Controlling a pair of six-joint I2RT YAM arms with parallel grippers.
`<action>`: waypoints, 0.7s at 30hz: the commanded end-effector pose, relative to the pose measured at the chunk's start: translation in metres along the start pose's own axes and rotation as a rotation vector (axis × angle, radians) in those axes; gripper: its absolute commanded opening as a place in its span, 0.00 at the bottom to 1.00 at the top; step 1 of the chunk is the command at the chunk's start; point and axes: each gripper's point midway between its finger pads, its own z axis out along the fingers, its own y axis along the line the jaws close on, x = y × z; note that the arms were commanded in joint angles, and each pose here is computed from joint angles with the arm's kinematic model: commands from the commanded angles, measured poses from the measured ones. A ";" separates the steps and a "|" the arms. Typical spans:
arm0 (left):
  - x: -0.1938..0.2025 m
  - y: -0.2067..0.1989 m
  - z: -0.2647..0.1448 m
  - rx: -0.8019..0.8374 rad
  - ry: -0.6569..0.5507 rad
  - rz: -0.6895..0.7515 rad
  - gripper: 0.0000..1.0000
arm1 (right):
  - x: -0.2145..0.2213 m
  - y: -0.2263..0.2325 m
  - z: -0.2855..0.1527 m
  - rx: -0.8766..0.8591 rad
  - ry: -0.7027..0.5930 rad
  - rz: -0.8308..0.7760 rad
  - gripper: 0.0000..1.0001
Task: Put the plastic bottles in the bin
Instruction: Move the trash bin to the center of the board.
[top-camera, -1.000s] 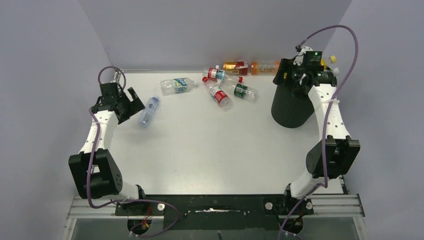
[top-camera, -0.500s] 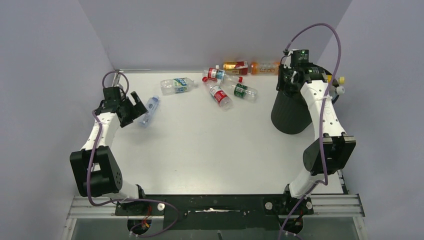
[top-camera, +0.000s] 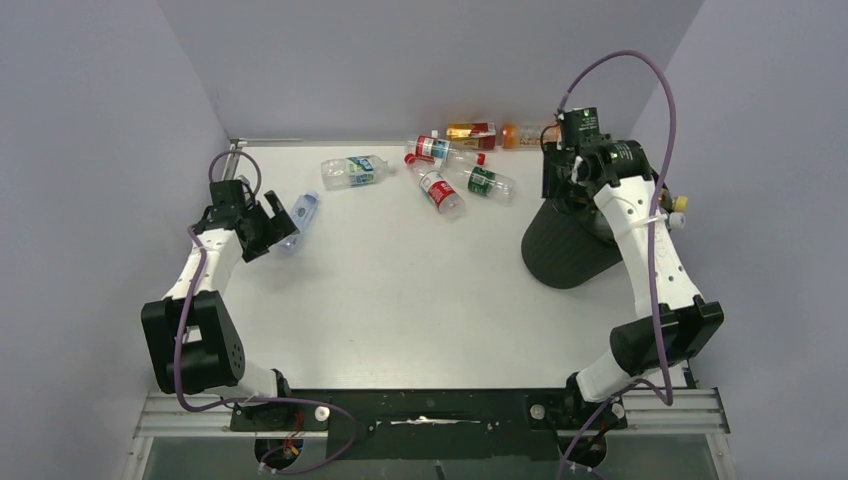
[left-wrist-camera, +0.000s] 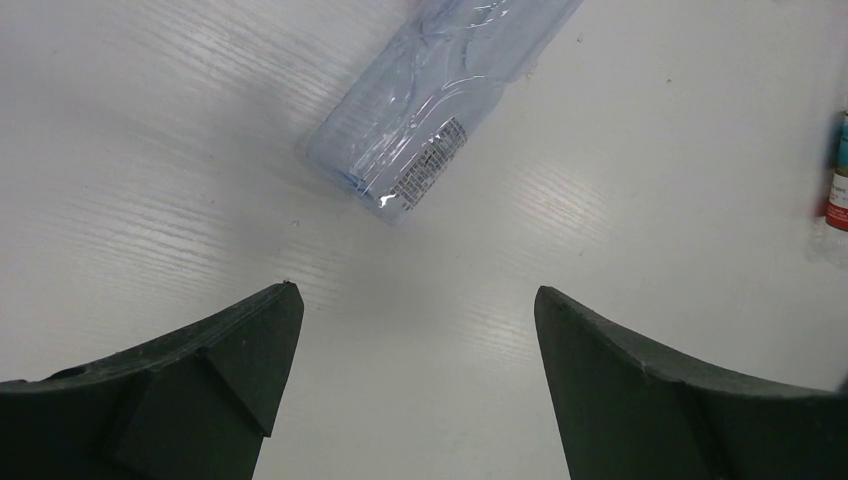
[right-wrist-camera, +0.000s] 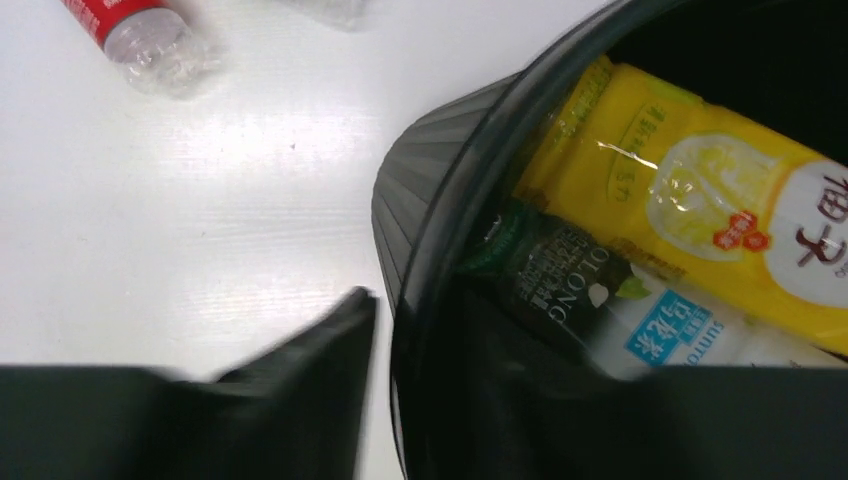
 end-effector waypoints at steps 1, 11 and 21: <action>-0.017 -0.010 -0.009 0.050 -0.073 0.020 0.87 | 0.017 0.003 -0.018 0.018 -0.013 0.013 0.75; -0.017 -0.011 -0.015 0.055 -0.077 0.023 0.87 | 0.026 0.027 -0.009 -0.033 0.013 -0.038 0.98; -0.015 -0.013 -0.018 0.063 -0.082 0.019 0.88 | 0.050 0.008 0.011 0.096 0.100 -0.083 0.23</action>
